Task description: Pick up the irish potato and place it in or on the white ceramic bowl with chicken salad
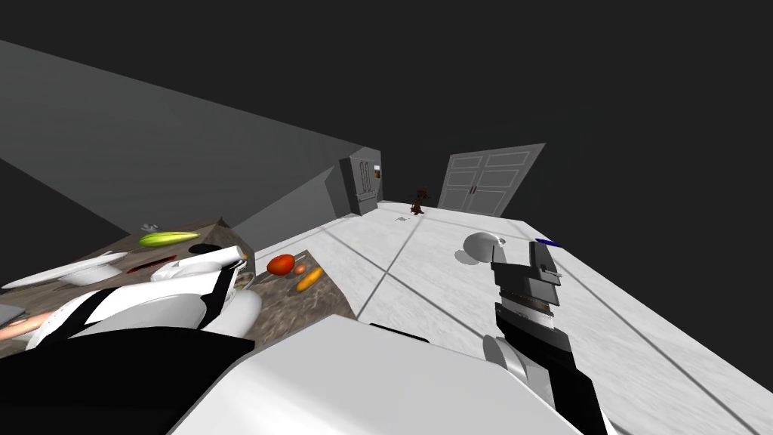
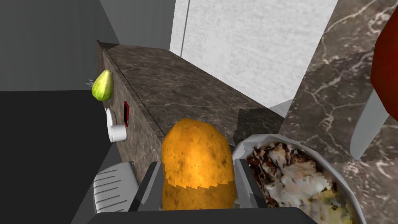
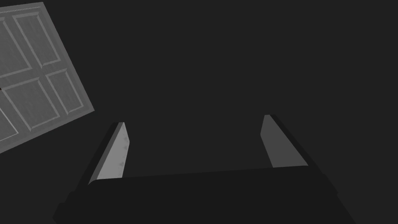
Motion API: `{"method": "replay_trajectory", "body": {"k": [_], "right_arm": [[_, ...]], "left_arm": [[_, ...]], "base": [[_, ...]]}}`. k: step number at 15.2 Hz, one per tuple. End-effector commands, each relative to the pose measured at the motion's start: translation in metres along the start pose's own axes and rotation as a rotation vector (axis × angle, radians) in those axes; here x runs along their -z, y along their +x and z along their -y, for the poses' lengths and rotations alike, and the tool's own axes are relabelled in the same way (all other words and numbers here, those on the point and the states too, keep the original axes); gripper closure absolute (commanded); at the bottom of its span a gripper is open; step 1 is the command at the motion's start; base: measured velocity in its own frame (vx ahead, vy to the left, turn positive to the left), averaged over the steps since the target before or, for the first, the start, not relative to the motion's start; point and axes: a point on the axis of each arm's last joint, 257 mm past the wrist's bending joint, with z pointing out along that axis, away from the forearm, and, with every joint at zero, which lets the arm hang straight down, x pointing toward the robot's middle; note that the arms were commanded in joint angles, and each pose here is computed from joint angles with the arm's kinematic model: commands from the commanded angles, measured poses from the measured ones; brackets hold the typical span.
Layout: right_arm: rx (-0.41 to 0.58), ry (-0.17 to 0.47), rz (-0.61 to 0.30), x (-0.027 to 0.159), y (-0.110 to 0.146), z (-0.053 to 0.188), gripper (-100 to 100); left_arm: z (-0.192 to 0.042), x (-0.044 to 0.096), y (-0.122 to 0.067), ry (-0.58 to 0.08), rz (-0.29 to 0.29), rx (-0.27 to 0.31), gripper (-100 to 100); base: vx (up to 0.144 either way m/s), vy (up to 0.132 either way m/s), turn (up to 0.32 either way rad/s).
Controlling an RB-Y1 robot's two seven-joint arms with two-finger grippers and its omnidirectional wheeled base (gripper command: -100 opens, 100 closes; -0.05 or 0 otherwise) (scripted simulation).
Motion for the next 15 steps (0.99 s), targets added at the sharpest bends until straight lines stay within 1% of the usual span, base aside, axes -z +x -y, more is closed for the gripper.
{"method": "replay_trajectory", "body": {"k": [1,5,6,10,11,12,15], "right_arm": [[0.0,0.0,0.0,0.0,0.0,0.0,0],[0.0,0.0,0.0,0.0,0.0,0.0,0],[0.0,0.0,0.0,0.0,0.0,0.0,0],[0.0,0.0,0.0,0.0,0.0,0.0,0],[0.0,0.0,0.0,0.0,0.0,0.0,0],[0.0,0.0,0.0,0.0,0.0,0.0,0],[0.0,0.0,0.0,0.0,0.0,0.0,0]], "left_arm": [[-0.007,-0.001,-0.008,-0.012,0.014,-0.007,100],[-0.008,-0.001,-0.009,-0.012,0.015,-0.01,100],[-0.008,-0.001,-0.009,-0.013,0.015,-0.009,-100],[-0.008,-0.001,-0.009,-0.013,0.015,-0.009,-100],[0.005,0.003,-0.012,-0.016,0.024,-0.006,-100],[0.004,0.003,-0.013,-0.018,0.026,-0.006,-100],[0.022,0.01,-0.015,-0.019,0.036,-0.002,-100]], "base": [[0.015,-0.009,0.134],[0.0,-0.002,0.001],[0.0,0.0,0.0],[0.0,0.0,0.0],[-0.005,-0.002,-0.063],[-0.008,0.002,-0.073],[-0.01,0.001,-0.043]]}}
